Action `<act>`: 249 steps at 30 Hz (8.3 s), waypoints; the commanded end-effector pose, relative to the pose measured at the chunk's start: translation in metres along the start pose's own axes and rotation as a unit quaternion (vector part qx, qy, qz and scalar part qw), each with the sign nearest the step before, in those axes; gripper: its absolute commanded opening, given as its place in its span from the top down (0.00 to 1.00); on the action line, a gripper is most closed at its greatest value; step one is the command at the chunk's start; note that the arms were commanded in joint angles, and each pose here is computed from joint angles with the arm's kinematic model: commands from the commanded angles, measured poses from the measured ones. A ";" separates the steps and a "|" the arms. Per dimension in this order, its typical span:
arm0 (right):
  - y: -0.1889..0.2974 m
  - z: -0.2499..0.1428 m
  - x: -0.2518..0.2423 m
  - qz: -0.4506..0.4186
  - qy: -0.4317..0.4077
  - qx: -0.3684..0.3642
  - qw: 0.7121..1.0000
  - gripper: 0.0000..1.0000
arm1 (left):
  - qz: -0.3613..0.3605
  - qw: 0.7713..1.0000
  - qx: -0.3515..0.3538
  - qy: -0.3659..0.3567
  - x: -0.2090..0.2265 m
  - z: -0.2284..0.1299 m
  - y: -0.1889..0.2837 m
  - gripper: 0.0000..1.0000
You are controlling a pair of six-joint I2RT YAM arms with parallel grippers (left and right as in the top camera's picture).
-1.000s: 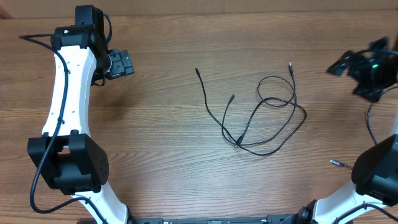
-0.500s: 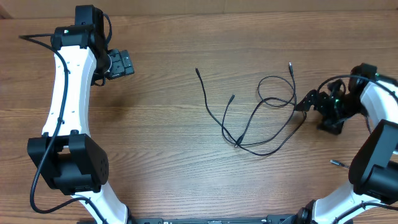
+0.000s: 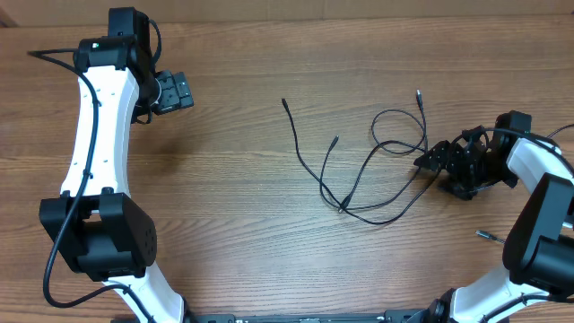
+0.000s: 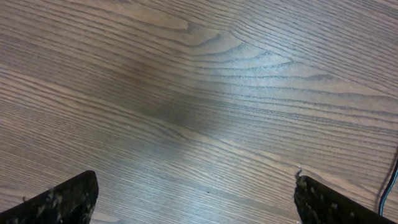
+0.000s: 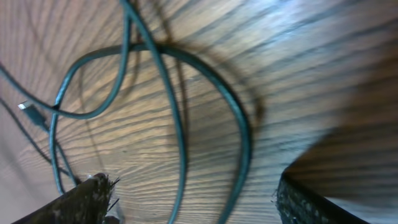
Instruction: Untangle cables
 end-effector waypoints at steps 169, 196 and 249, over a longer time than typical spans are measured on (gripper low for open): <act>-0.038 0.091 0.072 -0.236 0.096 0.176 0.951 0.00 | 0.001 1.000 -0.002 0.003 -0.003 0.002 -0.002 0.00; -0.031 0.104 -0.032 -0.346 0.019 0.119 0.930 0.00 | 0.001 1.000 -0.002 0.003 -0.003 0.002 -0.002 0.00; 0.180 0.094 0.138 -0.167 0.195 -0.174 0.951 0.00 | 0.001 1.000 -0.002 0.003 -0.003 0.002 -0.002 0.00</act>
Point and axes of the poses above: each gripper's point midway between its finger pads, its own y axis back along the fingers, its own x axis along the line the jaws close on, z = x × y, the point moved 6 cm from there along y, back along the fingers, and after that the axes turned 13 degrees about y, right-handed, at the moved point
